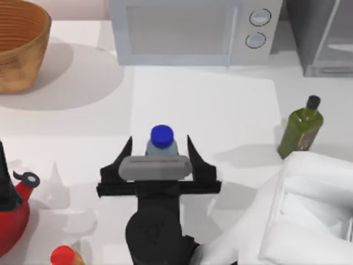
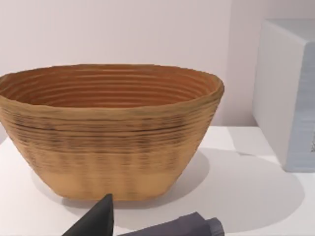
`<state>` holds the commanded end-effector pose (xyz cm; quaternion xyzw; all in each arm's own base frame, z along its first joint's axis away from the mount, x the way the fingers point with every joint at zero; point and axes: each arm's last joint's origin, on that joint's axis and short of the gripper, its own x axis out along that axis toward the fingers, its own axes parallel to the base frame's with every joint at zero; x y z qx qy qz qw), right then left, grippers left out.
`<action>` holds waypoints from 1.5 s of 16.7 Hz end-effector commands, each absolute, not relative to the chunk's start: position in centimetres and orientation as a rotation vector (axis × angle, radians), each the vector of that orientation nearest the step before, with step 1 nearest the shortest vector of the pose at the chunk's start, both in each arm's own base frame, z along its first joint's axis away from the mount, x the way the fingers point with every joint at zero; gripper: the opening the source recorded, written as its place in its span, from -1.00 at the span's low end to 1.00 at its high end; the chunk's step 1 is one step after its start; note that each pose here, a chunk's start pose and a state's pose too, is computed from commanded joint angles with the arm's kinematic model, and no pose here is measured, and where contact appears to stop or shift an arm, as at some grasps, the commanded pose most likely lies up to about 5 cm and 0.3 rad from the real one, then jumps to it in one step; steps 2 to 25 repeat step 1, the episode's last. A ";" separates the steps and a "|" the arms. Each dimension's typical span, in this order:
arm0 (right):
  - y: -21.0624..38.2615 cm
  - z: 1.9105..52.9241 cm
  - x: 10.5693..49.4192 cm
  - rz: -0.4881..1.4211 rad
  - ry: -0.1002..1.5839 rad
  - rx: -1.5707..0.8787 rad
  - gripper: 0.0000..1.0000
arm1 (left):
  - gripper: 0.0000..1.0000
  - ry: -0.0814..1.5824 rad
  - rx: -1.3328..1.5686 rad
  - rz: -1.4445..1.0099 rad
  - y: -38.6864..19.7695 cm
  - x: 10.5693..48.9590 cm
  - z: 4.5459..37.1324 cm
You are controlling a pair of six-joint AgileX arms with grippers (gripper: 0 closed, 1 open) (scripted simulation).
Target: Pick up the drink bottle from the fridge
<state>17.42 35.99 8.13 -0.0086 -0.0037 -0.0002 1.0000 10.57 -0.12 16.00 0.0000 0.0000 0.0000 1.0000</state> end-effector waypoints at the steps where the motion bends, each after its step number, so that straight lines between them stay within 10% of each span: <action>1: 36.0 8.1 17.4 0.000 -0.007 -0.017 1.00 | 1.00 0.000 0.000 0.000 -0.1 10.6 16.0; 25: 36.0 8.1 17.4 0.000 -0.007 -0.017 1.00 | 1.00 0.000 0.000 0.000 -0.1 10.6 16.0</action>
